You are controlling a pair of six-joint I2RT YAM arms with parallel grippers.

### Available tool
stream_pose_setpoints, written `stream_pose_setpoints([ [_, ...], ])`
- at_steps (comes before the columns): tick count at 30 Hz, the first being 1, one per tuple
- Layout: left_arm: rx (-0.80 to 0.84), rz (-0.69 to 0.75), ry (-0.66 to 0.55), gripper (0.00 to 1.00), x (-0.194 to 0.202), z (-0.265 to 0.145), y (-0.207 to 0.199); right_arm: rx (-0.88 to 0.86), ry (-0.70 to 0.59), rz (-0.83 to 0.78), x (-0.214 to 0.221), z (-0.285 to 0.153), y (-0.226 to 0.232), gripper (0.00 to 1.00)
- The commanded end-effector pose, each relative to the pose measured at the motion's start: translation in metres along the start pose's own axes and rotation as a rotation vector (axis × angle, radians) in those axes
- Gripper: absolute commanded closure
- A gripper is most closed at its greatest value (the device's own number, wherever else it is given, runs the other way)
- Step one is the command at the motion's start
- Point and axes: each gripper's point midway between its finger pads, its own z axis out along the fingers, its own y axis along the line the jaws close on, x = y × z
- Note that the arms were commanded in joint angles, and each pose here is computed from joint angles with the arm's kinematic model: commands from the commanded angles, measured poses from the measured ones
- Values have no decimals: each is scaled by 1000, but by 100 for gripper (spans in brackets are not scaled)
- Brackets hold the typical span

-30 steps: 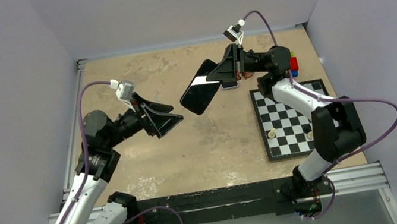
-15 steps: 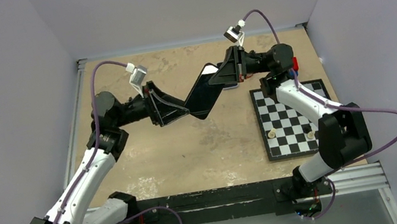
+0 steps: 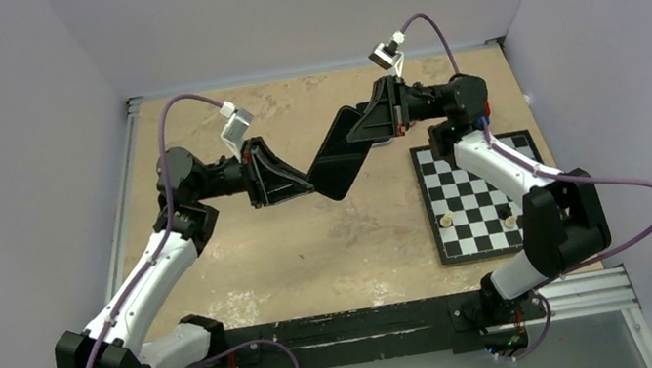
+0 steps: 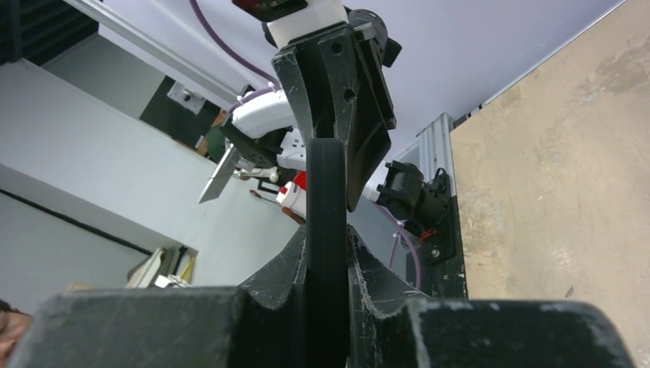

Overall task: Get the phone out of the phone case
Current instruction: Remove the phone case from the phone.

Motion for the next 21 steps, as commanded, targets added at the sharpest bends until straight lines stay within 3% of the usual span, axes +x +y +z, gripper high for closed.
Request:
stream_pose_setpoints([
  [1, 37, 100, -13, 85, -15, 3, -7, -59, -7, -84, -2, 4, 35, 100],
  [6, 29, 166, 1, 95, -6, 3, 9, -132, 3, -107, 6, 10, 61, 100],
  [21, 119, 254, 42, 100, 12, 2, 26, -306, 10, -56, 28, 4, 98, 100],
])
